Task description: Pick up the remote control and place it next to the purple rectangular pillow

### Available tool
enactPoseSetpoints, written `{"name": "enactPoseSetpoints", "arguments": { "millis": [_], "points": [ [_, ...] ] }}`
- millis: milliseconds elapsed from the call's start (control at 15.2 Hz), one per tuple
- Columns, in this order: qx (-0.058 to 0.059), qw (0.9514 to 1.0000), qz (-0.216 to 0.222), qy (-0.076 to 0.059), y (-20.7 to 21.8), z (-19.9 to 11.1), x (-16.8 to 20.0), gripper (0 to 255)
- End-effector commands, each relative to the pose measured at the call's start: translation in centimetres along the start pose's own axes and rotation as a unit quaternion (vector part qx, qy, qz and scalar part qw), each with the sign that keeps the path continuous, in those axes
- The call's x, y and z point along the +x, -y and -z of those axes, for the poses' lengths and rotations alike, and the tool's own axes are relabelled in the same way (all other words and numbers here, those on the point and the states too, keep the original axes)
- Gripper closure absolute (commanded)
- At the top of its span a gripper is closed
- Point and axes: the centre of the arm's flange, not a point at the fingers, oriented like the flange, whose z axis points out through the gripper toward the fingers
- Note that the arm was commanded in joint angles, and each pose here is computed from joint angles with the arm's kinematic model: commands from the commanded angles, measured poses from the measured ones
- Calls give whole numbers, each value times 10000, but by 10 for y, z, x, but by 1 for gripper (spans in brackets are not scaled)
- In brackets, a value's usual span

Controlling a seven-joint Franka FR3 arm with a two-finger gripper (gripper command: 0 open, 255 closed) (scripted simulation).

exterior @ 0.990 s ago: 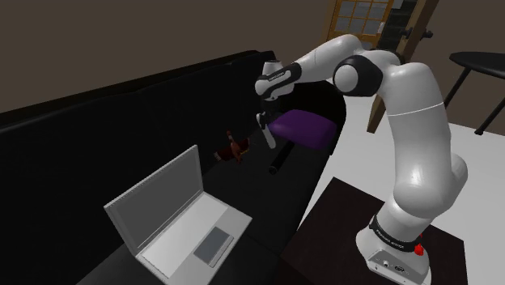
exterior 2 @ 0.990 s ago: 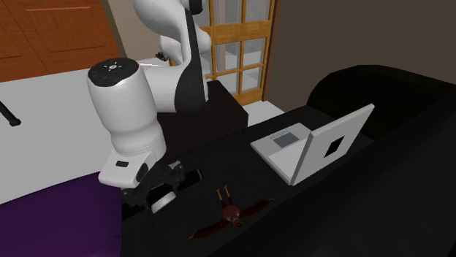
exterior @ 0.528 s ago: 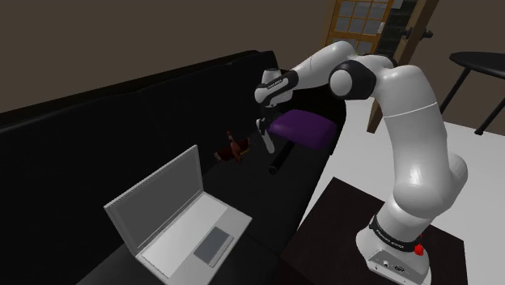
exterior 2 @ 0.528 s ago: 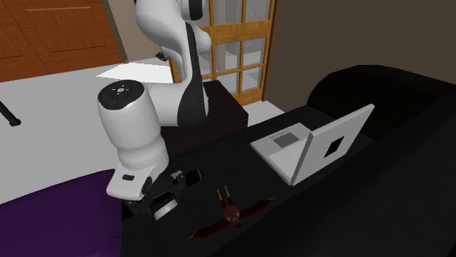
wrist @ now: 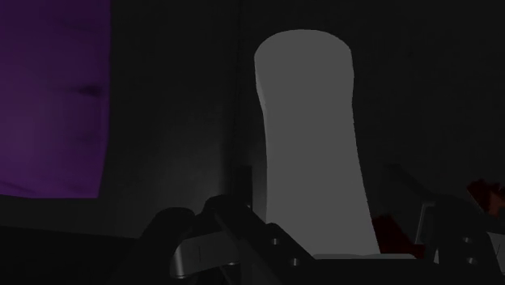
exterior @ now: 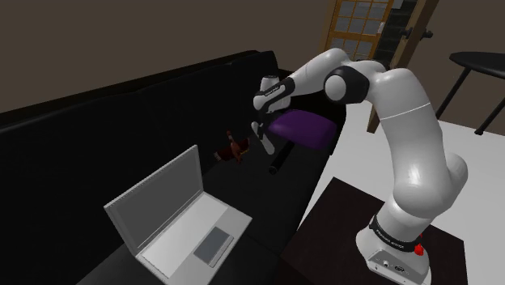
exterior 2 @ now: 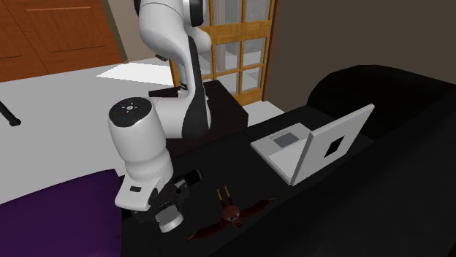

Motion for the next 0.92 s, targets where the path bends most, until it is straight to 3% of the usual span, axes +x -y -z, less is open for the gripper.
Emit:
{"name": "enactPoseSetpoints", "arguments": {
  "millis": [0, 858],
  "points": [
    [42, 9999, -14, 91, 1, -20, -6, 255],
    [42, 9999, -14, 91, 4, -84, -8, 255]
  ]
}}
